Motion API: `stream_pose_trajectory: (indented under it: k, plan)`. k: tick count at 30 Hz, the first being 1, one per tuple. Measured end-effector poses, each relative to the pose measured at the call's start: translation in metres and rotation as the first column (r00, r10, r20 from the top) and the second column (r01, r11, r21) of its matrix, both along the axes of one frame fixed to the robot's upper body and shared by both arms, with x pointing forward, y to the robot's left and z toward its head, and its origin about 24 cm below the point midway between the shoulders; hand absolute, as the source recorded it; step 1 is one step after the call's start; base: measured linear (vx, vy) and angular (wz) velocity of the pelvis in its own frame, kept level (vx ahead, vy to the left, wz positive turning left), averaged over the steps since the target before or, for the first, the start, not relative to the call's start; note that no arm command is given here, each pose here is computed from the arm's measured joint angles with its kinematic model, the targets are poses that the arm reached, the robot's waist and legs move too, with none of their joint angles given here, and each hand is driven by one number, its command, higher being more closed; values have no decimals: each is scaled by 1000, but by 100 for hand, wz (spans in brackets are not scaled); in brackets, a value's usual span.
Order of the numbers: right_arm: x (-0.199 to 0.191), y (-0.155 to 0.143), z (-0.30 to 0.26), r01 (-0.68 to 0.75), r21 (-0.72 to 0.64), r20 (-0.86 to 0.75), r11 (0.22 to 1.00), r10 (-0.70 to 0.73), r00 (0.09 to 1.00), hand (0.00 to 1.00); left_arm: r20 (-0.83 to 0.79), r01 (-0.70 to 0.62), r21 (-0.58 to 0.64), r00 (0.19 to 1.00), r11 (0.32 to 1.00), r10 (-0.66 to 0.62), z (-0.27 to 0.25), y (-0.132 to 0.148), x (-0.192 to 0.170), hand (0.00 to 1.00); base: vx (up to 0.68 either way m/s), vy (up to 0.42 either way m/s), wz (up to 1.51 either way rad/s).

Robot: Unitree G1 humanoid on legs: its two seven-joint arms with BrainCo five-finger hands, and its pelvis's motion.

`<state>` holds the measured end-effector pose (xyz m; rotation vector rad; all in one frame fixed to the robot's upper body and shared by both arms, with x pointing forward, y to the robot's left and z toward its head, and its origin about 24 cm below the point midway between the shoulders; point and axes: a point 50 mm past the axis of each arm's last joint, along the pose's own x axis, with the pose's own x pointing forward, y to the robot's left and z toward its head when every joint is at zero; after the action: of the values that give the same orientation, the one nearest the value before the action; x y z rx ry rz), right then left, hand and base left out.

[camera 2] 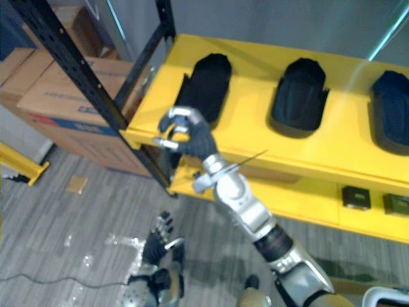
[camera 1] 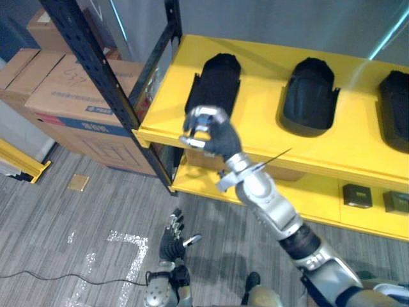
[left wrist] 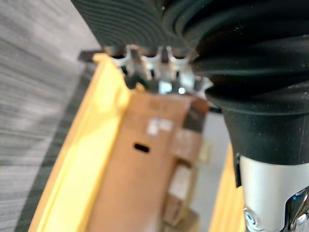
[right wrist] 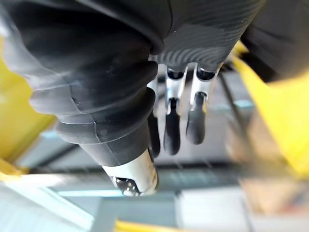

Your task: Walk over and take plastic housings, then place them on the shelf

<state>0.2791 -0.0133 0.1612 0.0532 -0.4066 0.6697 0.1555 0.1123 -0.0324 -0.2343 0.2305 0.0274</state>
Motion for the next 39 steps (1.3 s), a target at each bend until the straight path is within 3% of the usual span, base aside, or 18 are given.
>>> stream_pose_trajectory:
  k: [7, 12, 17, 25, 31, 39]
  plan:
    - [20, 10, -49, 57, -152, -154, 987, -81, 985, 100, -21, 11, 25, 1000, 1000, -11, -4, 1, -3, 0, 12, -12, 6]
    - [46, -5, -62, 233, -240, -140, 942, -271, 952, 100, -34, 36, 35, 999, 999, -35, -7, -1, -4, 0, 15, -28, 19]
    - [63, -19, -45, 383, -179, -70, 906, -400, 914, 100, -19, 59, 30, 998, 998, -59, -5, -3, -2, 0, 12, -14, 3]
    - [70, -15, -30, 404, -141, -29, 904, -411, 911, 100, 4, 87, 19, 996, 996, -87, -2, -6, 3, 0, -18, -12, 5]
    - [81, -29, -3, 485, -48, 0, 873, -486, 874, 100, 3, 87, 19, 996, 996, -87, -2, -6, 3, 0, -16, -6, 3]
    - [81, -29, -4, 484, -56, -2, 873, -485, 875, 100, 2, 87, 18, 996, 996, -87, -2, -7, 3, 0, 13, -17, 1]
